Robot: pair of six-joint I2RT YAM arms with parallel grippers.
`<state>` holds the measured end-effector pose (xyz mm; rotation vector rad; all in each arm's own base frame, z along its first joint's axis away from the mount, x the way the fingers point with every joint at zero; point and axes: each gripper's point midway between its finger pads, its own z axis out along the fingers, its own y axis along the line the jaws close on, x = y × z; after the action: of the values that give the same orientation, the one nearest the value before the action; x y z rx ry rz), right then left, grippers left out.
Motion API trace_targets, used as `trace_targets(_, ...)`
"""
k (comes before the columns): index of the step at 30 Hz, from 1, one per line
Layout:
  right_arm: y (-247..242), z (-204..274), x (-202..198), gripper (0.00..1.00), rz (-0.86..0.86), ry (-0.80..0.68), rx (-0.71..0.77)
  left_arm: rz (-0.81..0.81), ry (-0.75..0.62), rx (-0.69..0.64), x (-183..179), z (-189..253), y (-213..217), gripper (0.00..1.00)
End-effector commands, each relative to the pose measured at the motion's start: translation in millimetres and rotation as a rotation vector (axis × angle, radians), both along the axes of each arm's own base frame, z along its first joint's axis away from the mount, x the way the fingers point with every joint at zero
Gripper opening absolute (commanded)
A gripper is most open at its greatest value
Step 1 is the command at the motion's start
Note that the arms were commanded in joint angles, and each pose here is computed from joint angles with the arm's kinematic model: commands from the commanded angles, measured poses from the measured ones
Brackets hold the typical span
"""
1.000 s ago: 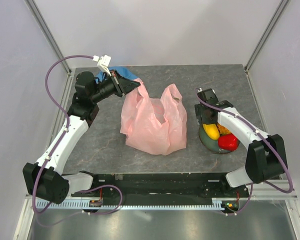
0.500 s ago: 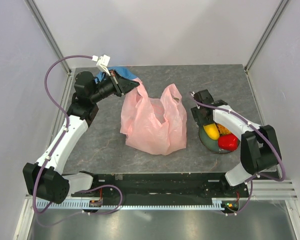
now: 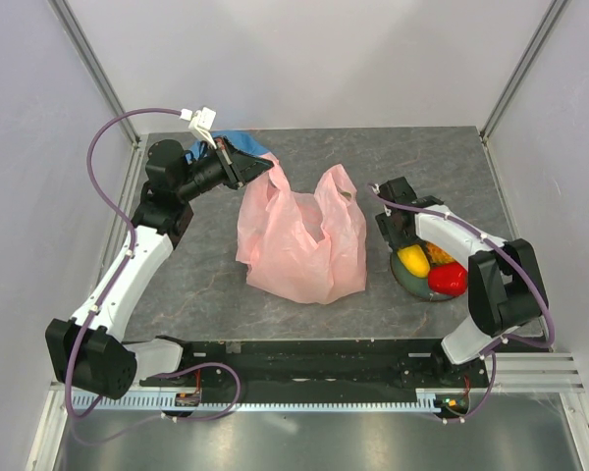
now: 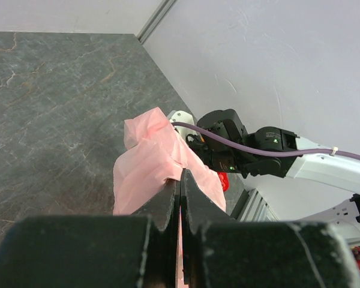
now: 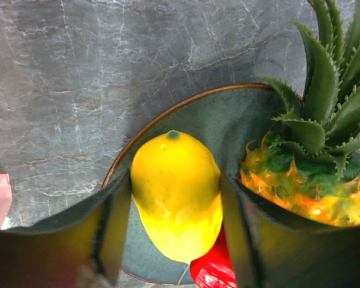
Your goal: Place the fruits into the plastic bag
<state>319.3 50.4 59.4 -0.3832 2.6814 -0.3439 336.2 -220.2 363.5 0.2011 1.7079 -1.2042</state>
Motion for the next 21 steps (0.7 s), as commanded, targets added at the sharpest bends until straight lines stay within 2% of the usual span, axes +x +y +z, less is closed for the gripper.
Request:
trace_targets(1, -0.9, 1.4, 5.3, 0.59, 0.002, -0.015, -0.003, -0.026, -0.042, -0.019, -2.3, 15.4, -1.1, 0.01)
trace_targets(2, 2.5, 1.4, 5.6, 0.59, 0.0, -0.016, 0.017, -0.026, -0.04, -0.019, -2.0, 14.9, -1.3, 0.01)
trace_targets(6, 10.5, 10.5, 7.6, 0.43, 0.0, -0.042, 0.069, -0.026, -0.041, -0.021, -2.3, 15.4, -1.2, 0.02)
trace_targets(8, 15.0, 17.0, 8.2, 0.39, -0.013, -0.061, 0.1, -0.025, -0.039, -0.023, -2.8, 14.8, -1.0, 0.01)
trace_targets(14, 22.3, 50.9, 7.1, 0.34, -0.023, -0.108, 0.166, -0.026, -0.036, -0.023, -3.0, 13.8, -1.1, 0.02)
trace_targets(21, 33.6, 131.6, 0.4, 0.33, -0.025, -0.28, 0.308, -0.032, -0.03, -0.025, -3.3, 9.6, -2.0, 0.02)
